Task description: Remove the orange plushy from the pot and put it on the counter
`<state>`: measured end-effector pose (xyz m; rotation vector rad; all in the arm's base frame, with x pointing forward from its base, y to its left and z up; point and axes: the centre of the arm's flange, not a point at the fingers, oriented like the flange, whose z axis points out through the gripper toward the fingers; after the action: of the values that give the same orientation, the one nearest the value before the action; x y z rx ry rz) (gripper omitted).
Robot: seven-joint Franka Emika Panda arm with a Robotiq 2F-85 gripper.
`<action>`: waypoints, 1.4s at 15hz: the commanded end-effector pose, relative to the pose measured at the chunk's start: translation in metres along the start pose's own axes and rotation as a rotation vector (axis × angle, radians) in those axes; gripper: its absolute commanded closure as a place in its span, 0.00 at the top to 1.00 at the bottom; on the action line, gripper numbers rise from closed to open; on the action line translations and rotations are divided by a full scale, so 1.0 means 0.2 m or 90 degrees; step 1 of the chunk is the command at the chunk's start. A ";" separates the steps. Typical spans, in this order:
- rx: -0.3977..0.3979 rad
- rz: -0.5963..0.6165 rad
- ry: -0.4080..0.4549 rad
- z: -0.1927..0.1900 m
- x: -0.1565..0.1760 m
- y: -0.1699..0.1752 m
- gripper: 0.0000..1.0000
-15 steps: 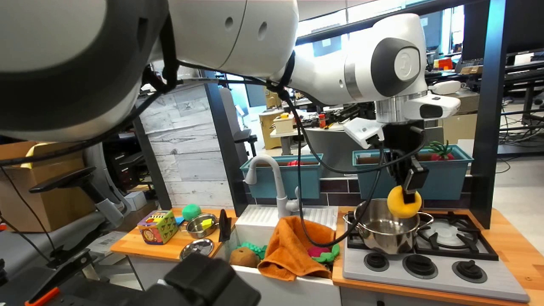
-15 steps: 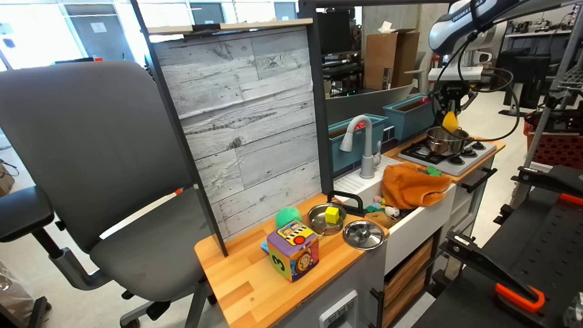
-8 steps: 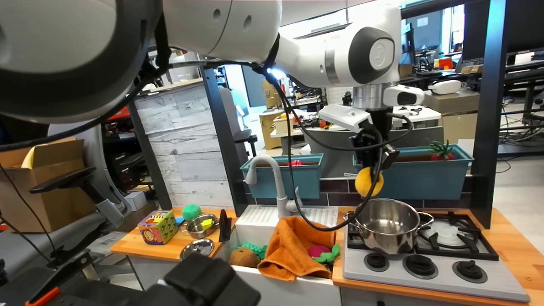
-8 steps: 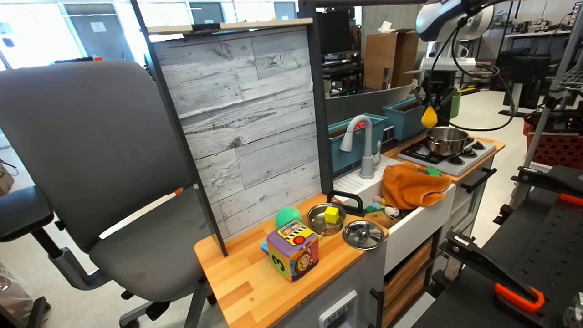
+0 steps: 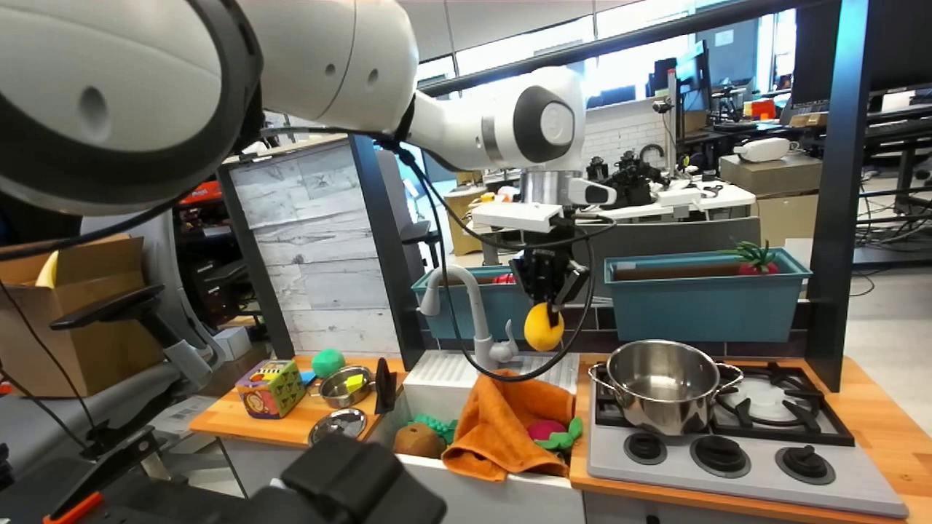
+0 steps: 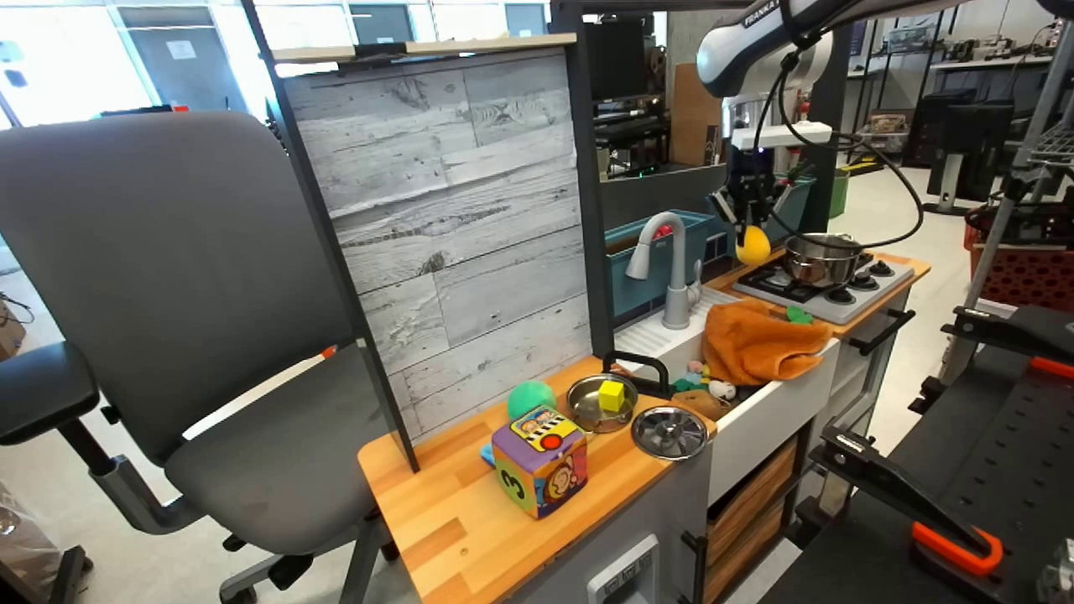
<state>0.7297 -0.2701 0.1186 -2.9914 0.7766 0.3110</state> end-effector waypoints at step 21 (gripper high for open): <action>-0.425 -0.460 0.217 0.65 -0.47 -0.38 0.49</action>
<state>0.7314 -0.1752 0.0099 -3.6737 -0.4491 0.1108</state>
